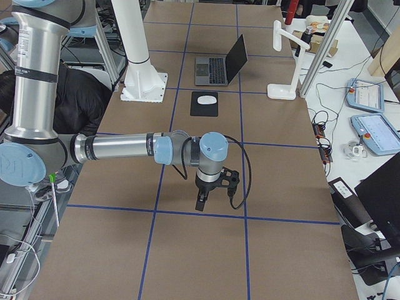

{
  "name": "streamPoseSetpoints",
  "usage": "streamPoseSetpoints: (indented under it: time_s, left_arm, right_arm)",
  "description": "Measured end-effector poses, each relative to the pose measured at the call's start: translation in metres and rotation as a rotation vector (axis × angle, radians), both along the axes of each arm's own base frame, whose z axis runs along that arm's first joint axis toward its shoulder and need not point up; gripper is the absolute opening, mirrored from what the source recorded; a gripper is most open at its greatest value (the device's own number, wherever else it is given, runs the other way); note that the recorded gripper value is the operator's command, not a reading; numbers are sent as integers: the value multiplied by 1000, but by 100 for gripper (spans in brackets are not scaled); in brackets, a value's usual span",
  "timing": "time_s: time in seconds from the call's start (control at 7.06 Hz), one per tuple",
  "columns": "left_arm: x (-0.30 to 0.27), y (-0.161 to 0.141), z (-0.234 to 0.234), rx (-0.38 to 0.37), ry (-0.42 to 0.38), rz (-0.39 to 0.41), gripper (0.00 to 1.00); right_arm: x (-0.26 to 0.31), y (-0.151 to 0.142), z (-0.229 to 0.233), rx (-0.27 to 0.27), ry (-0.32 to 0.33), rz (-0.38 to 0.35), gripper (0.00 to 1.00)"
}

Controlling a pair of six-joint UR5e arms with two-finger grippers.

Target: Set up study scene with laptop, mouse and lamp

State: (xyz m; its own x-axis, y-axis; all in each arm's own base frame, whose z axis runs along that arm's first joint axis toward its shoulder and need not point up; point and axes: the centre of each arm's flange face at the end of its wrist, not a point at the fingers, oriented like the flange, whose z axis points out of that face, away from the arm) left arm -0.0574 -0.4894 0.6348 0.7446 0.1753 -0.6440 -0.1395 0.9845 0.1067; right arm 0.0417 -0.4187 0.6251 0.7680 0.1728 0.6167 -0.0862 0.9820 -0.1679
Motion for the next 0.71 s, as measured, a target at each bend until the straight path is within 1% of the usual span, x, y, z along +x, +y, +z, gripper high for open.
streamPoseSetpoints:
  time_s: [0.42,0.71]
  left_arm:
    - [0,1,-4,8,0,0,99]
    - [0,1,-4,8,0,0,100]
  right_arm:
    - [4,-3,-5,52,-15,-38,99]
    - [4,-4,-7,58,-27,-39,99]
